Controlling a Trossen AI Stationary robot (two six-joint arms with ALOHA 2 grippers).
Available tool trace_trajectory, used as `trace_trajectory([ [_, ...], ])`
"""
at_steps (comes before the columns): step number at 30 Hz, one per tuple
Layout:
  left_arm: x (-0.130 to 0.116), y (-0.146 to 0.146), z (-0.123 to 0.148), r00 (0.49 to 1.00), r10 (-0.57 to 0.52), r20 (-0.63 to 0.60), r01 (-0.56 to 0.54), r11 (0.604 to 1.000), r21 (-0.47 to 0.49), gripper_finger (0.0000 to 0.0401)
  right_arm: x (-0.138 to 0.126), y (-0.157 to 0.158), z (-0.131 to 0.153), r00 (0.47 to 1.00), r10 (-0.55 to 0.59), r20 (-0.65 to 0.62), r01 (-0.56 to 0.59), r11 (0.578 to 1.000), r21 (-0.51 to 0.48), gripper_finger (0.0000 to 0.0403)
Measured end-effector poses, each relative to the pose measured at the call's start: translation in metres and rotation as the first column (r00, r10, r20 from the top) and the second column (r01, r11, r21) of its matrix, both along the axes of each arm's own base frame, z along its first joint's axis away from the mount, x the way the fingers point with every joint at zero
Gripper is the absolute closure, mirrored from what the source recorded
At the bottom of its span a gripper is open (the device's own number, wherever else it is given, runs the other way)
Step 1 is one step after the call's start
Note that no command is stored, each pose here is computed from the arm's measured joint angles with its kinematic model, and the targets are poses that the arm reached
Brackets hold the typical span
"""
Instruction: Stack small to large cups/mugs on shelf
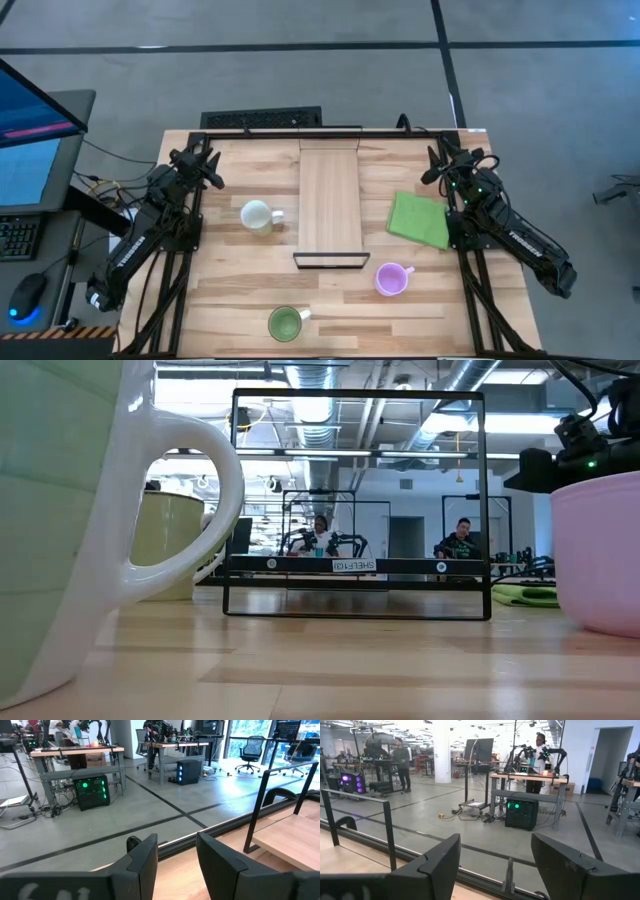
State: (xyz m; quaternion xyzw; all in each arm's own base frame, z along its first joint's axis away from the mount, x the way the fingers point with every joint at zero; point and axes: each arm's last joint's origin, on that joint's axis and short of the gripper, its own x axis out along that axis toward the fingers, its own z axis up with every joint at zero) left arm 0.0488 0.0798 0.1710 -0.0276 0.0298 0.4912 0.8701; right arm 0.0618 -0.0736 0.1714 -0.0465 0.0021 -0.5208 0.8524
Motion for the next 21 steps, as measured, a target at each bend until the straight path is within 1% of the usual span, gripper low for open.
trace_trajectory([
  [21, 0.0, 0.0, 0.0, 1.0, -0.001, -0.006, 0.001, 1.0, 0.004, 0.0275, 0.0, 0.0, -0.0001, 1.0, 0.0, 0.0, 0.0, 1.0, 0.0, 0.0135],
])
